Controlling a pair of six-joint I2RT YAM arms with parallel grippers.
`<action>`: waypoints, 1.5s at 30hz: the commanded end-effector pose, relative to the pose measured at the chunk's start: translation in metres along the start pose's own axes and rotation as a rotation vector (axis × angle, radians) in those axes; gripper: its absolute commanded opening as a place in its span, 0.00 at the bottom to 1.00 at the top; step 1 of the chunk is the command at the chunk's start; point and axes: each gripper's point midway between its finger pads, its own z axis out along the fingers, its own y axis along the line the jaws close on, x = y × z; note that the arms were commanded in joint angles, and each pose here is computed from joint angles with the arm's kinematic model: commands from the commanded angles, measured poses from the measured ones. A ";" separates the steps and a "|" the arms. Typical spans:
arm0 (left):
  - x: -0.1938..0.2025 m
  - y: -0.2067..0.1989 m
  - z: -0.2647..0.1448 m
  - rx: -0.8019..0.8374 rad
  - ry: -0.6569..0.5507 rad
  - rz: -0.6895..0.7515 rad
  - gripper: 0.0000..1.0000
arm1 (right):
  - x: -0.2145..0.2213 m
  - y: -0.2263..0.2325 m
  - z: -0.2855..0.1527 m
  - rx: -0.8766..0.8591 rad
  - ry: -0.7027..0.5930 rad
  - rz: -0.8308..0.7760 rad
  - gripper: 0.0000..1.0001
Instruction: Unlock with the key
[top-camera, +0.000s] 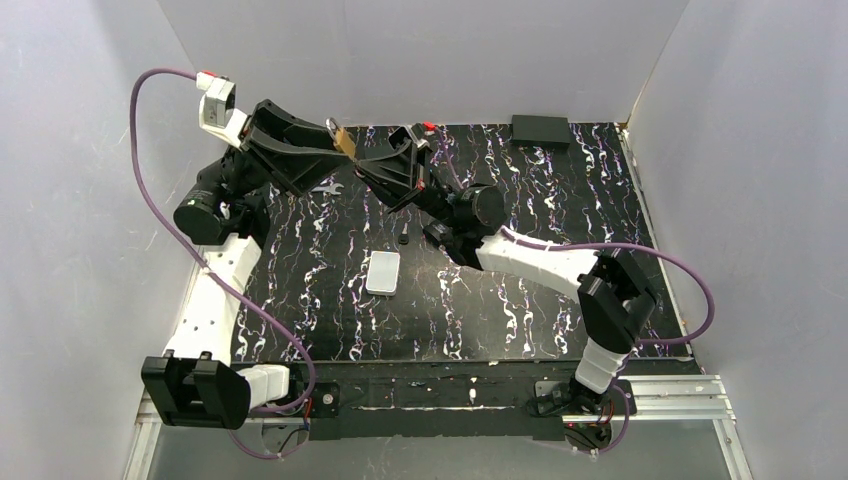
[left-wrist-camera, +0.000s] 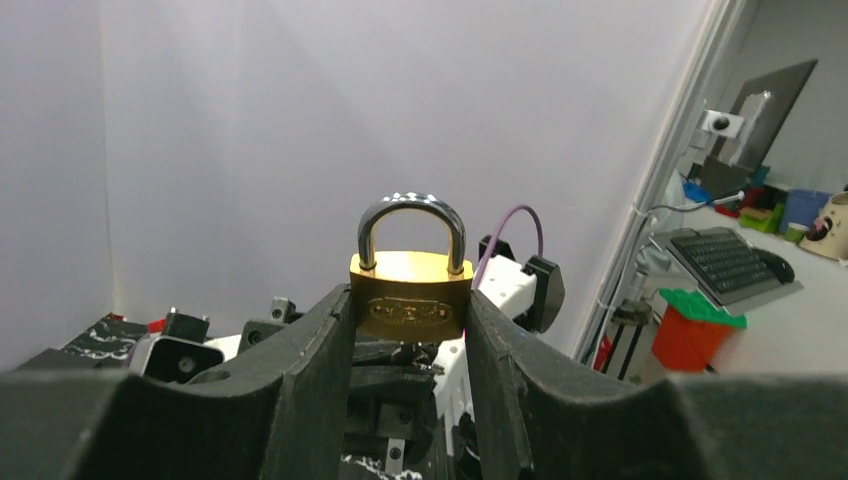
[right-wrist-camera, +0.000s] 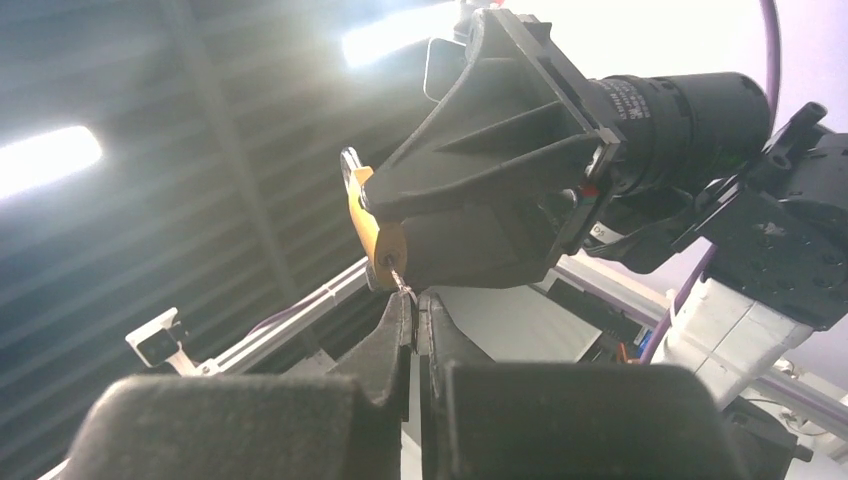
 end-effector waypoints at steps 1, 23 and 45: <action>0.034 -0.016 -0.003 0.073 0.182 -0.008 0.00 | 0.013 0.023 0.009 -0.009 0.067 0.330 0.01; 0.072 0.007 -0.027 -0.063 0.085 -0.180 0.00 | -0.014 -0.013 -0.004 -0.006 -0.021 0.229 0.01; 0.092 0.023 -0.024 -0.075 0.103 -0.217 0.15 | -0.012 0.004 0.005 -0.101 0.021 0.177 0.01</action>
